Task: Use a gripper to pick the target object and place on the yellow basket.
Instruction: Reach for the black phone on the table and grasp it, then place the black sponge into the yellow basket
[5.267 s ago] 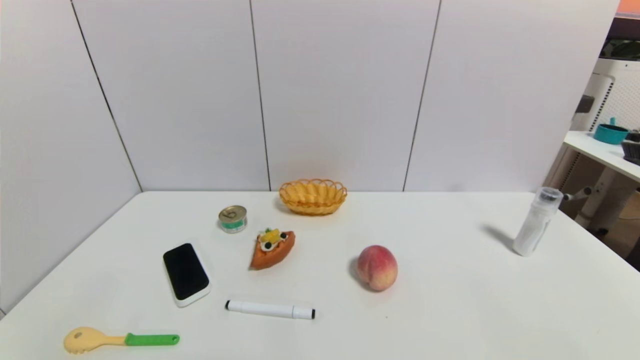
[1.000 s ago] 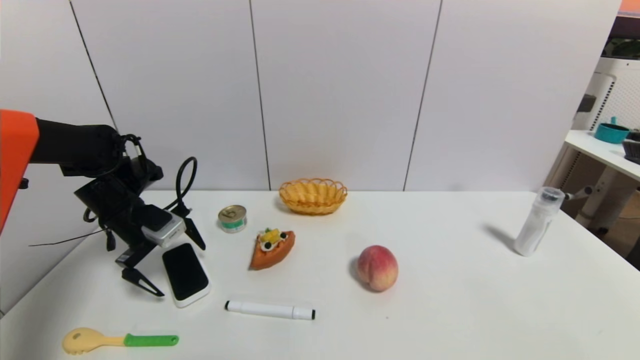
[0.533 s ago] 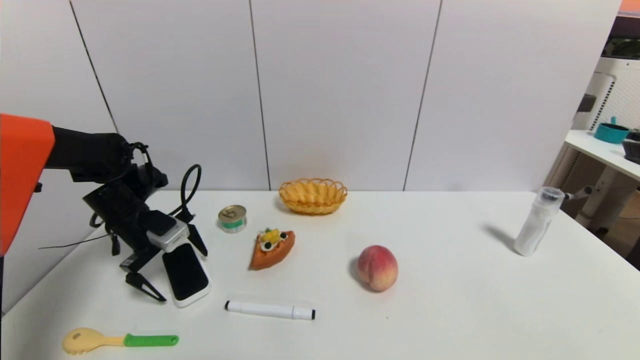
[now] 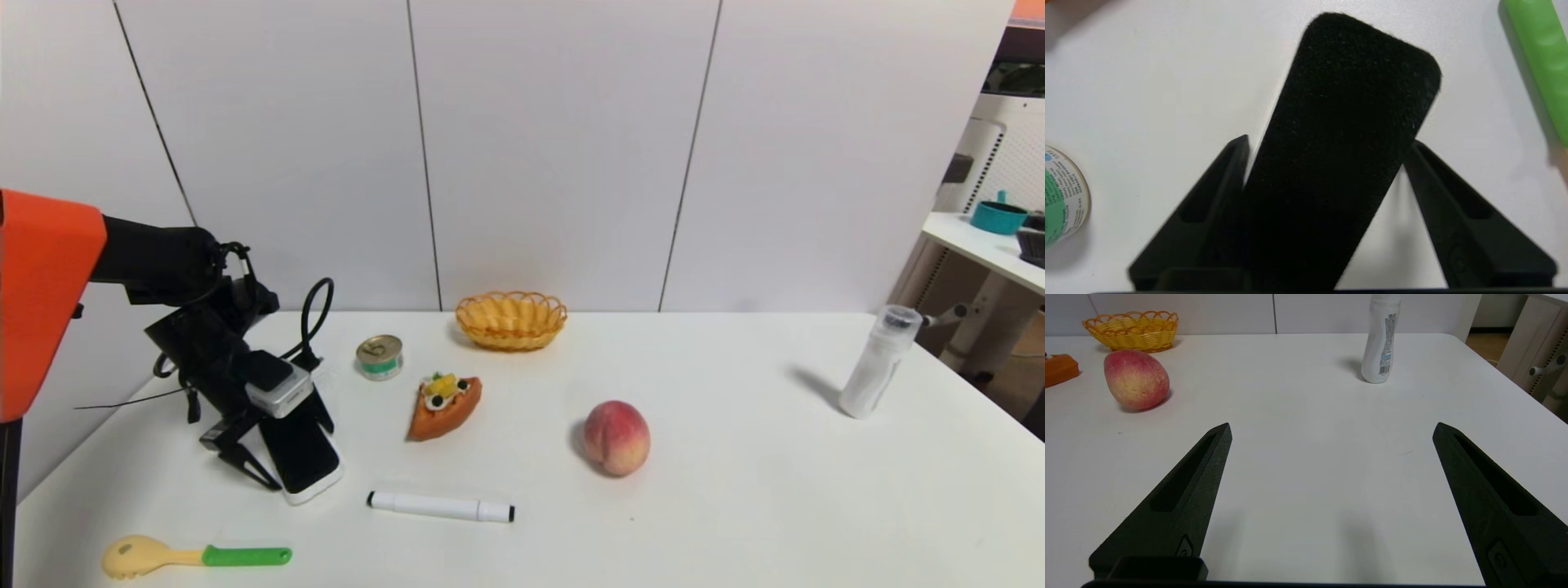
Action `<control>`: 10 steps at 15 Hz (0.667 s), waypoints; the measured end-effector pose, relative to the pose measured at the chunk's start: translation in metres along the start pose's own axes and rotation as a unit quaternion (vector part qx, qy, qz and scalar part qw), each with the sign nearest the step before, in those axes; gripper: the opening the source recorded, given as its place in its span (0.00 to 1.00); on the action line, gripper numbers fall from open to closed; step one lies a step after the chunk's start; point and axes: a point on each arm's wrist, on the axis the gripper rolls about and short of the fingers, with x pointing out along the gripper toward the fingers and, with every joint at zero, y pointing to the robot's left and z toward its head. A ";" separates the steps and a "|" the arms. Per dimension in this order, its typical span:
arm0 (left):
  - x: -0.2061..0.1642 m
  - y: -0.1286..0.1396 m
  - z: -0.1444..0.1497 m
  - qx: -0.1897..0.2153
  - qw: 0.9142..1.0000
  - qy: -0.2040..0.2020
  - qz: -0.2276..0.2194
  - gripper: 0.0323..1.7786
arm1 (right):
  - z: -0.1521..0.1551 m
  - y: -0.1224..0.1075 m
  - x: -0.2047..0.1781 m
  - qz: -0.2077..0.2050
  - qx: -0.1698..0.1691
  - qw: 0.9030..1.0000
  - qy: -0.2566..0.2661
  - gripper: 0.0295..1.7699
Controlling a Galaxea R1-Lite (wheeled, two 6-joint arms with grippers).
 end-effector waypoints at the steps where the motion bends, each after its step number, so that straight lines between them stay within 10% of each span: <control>1: 0.001 0.000 0.000 0.000 1.000 0.000 -0.001 0.64 | 0.000 0.000 0.000 0.000 0.000 1.000 0.000 0.96; 10: -0.015 0.001 0.016 0.009 1.000 0.011 0.022 0.55 | 0.000 0.000 0.000 0.000 0.000 1.000 0.000 0.96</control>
